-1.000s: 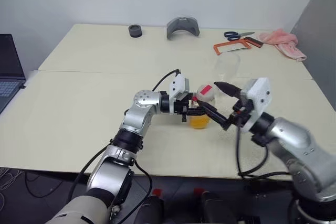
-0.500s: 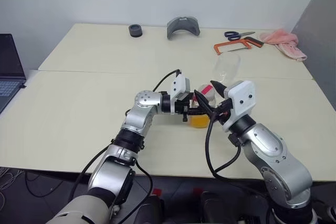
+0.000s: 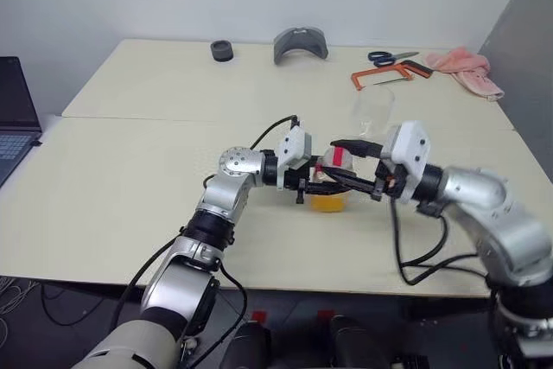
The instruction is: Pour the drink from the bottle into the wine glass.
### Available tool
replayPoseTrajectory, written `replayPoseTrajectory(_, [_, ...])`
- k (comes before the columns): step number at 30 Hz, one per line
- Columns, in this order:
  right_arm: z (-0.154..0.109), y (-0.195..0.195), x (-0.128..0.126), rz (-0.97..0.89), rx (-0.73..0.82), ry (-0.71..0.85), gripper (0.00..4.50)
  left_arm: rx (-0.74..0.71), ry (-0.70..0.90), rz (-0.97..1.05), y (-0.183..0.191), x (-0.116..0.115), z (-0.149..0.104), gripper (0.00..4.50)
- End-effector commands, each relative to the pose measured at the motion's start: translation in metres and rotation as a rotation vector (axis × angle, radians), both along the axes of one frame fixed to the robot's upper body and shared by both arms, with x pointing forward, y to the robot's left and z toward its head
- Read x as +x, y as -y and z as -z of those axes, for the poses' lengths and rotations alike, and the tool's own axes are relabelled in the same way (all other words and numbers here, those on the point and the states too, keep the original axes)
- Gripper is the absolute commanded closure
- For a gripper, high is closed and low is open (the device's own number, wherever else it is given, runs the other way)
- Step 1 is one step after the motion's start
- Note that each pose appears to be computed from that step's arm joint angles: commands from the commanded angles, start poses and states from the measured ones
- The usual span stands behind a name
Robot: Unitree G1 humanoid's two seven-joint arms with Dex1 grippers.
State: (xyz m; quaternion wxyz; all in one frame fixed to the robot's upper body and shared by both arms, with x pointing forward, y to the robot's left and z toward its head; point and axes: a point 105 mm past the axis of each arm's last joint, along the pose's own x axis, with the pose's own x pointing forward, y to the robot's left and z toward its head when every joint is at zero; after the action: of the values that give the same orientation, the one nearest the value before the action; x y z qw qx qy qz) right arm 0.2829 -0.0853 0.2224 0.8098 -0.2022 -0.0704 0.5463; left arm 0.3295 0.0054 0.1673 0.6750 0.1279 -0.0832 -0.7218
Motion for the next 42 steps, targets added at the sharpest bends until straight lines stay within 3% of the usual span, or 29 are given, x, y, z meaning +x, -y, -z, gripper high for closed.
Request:
replayPoseTrajectory(1, [-0.001, 0.001, -0.012, -0.110, -0.001, -0.118, 2.64, -0.027, 0.037, -0.020, -0.003, 0.005, -0.015, 2.83])
replayPoseTrajectory(4, [-0.005, 0.005, -0.009, -0.056, 0.019, -0.096, 2.64, -0.036, 0.033, -0.030, -0.004, 0.005, -0.014, 2.83])
replayPoseTrajectory(9, [-0.020, 0.013, -0.010, 0.072, 0.125, -0.030, 0.89, -0.051, 0.017, -0.040, -0.002, 0.004, -0.011, 2.83])
replayPoseTrajectory(10, [-0.022, 0.013, -0.012, 0.104, 0.151, -0.014, 0.84, -0.054, 0.014, -0.041, -0.001, 0.003, -0.011, 2.83])
replayPoseTrajectory(19, [-0.009, -0.008, -0.014, 0.311, 0.266, 0.061, 0.84, -0.068, 0.005, -0.043, 0.002, 0.004, -0.012, 2.84])
replayPoseTrajectory(25, [-0.008, 0.003, -0.006, 0.399, 0.270, 0.090, 0.84, -0.071, 0.006, -0.040, 0.003, 0.003, -0.013, 2.84])
replayPoseTrajectory(42, [-0.004, 0.016, -0.015, 0.419, 0.273, 0.053, 0.84, -0.068, 0.005, -0.055, 0.000, 0.005, -0.012, 2.84])
